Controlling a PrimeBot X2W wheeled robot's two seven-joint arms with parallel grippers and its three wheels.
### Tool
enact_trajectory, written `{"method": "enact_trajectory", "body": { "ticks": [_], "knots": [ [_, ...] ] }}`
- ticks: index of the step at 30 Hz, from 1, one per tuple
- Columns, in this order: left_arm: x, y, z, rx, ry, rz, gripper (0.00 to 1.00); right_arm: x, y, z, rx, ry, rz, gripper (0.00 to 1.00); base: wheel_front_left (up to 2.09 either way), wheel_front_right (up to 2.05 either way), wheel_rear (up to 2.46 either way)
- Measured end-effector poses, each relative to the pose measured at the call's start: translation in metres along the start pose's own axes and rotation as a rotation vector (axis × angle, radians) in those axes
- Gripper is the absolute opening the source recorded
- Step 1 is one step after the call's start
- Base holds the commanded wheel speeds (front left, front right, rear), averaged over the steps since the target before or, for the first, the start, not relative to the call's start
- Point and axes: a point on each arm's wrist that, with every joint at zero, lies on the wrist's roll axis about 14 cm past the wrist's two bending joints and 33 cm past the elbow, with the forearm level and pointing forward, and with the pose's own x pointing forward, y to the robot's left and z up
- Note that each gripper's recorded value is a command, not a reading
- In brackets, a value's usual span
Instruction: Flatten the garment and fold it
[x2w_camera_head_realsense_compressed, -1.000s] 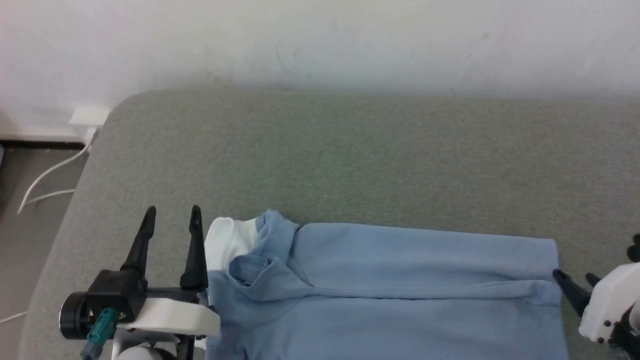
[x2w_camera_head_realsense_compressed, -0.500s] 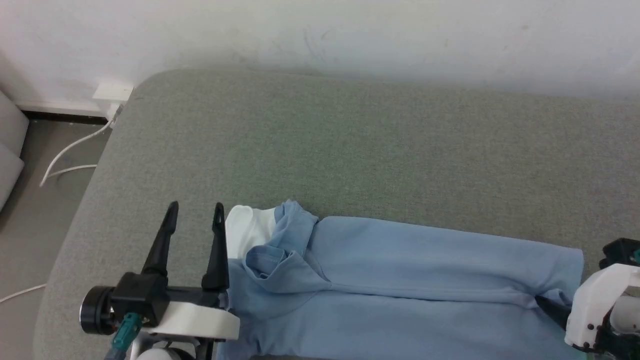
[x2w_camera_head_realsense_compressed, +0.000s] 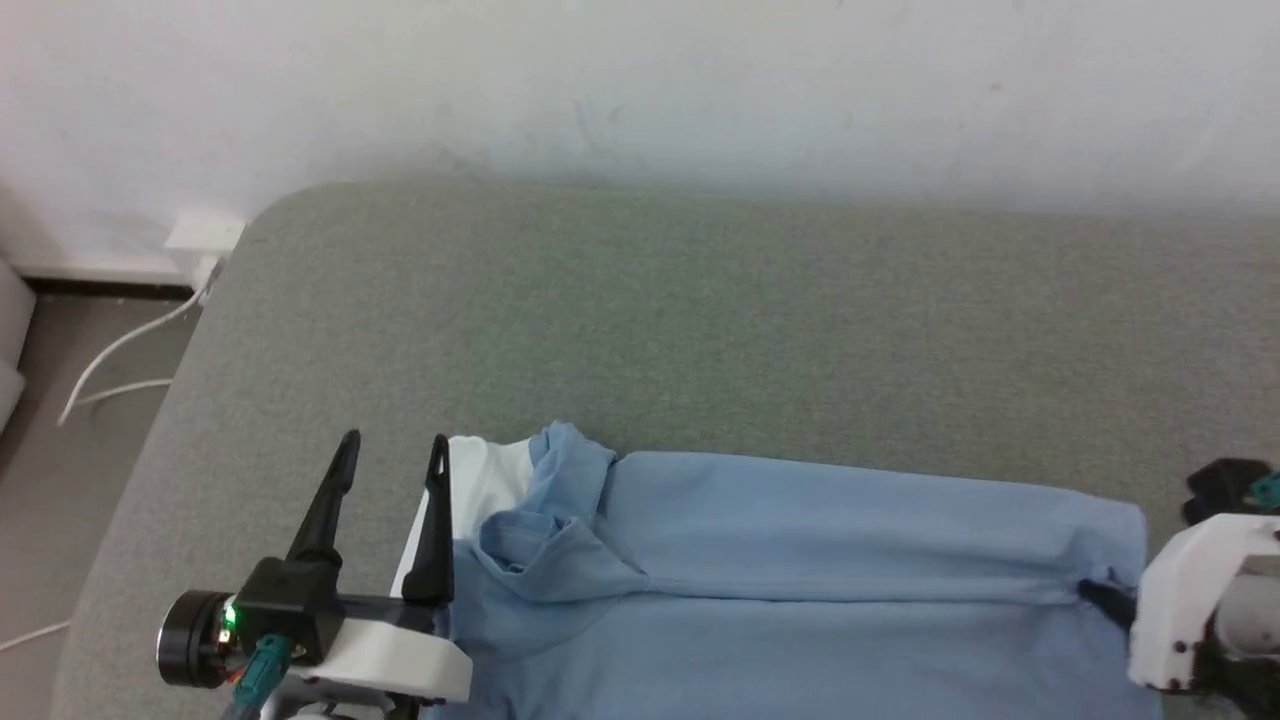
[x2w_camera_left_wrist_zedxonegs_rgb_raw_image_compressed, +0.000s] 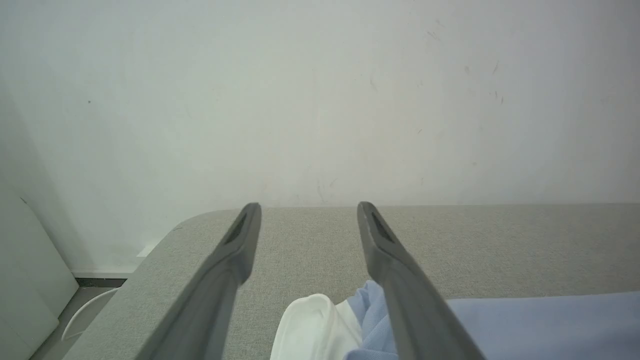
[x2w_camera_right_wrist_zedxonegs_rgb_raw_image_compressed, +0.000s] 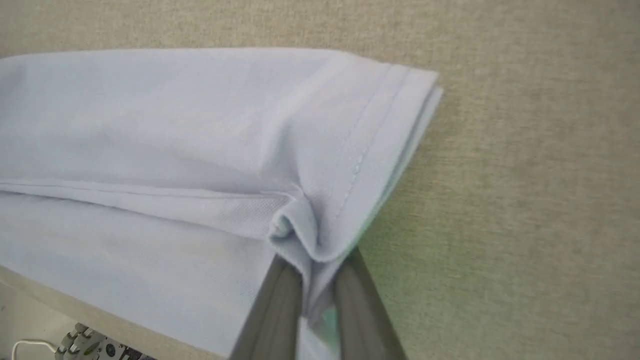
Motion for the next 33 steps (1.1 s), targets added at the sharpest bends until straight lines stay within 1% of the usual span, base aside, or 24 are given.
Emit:
{"method": "enact_trajectory", "body": {
  "ticks": [2, 5, 11, 13, 15, 16, 17, 19, 21, 24, 29, 33],
  "knots": [
    [0.000, -0.002, 0.003, 0.006, -0.009, -0.010, 1.00, -0.012, -0.011, 0.009, -0.004, -0.034, -0.031, 0.00, 0.00, 0.00, 0.00],
    [-0.001, -0.005, 0.008, 0.005, -0.019, -0.020, 1.00, -0.033, -0.035, 0.021, 0.022, -0.092, -0.093, 0.00, 0.00, 0.00, 0.00],
    [-0.001, -0.012, 0.012, 0.004, -0.031, -0.038, 1.00, -0.081, -0.104, 0.022, 0.128, -0.149, -0.288, 0.00, 0.00, 0.00, 0.00],
    [-0.001, -0.012, 0.012, 0.004, -0.032, -0.037, 1.00, -0.092, -0.114, 0.020, 0.163, -0.156, -0.319, 0.00, 0.00, 0.00, 0.00],
    [-0.001, -0.012, 0.013, 0.004, -0.033, -0.036, 1.00, -0.096, -0.112, 0.017, 0.195, -0.156, -0.311, 0.00, 0.00, 0.00, 0.00],
    [-0.002, -0.012, 0.013, 0.004, -0.034, -0.035, 1.00, -0.094, -0.106, 0.015, 0.215, -0.149, -0.286, 0.00, 0.00, 0.00, 0.00],
    [-0.002, -0.013, 0.013, 0.004, -0.034, -0.036, 1.00, -0.090, -0.093, 0.012, 0.242, -0.140, -0.233, 0.00, 0.00, 0.00, 0.00],
    [-0.003, -0.013, 0.013, 0.004, -0.032, -0.038, 1.00, -0.076, -0.052, 0.008, 0.282, -0.112, -0.076, 0.00, 0.00, 0.00, 0.00],
    [-0.005, -0.013, 0.012, 0.002, -0.024, -0.040, 1.00, -0.067, -0.005, 0.008, 0.288, -0.083, 0.090, 0.00, 0.00, 0.00, 0.00],
    [-0.007, -0.014, 0.012, 0.003, -0.022, -0.043, 1.00, -0.063, 0.050, 0.007, 0.250, -0.038, 0.272, 0.00, 0.00, 0.00, 0.00],
    [-0.010, -0.014, 0.008, 0.005, -0.005, -0.047, 1.00, -0.057, 0.122, 0.004, 0.188, 0.022, 0.502, 0.00, 0.00, 0.00, 0.00],
    [-0.011, -0.014, 0.003, 0.003, 0.012, -0.048, 1.00, -0.046, 0.169, 0.007, 0.132, 0.031, 0.614, 0.00, 0.00, 0.00, 0.00]
  ]
}}
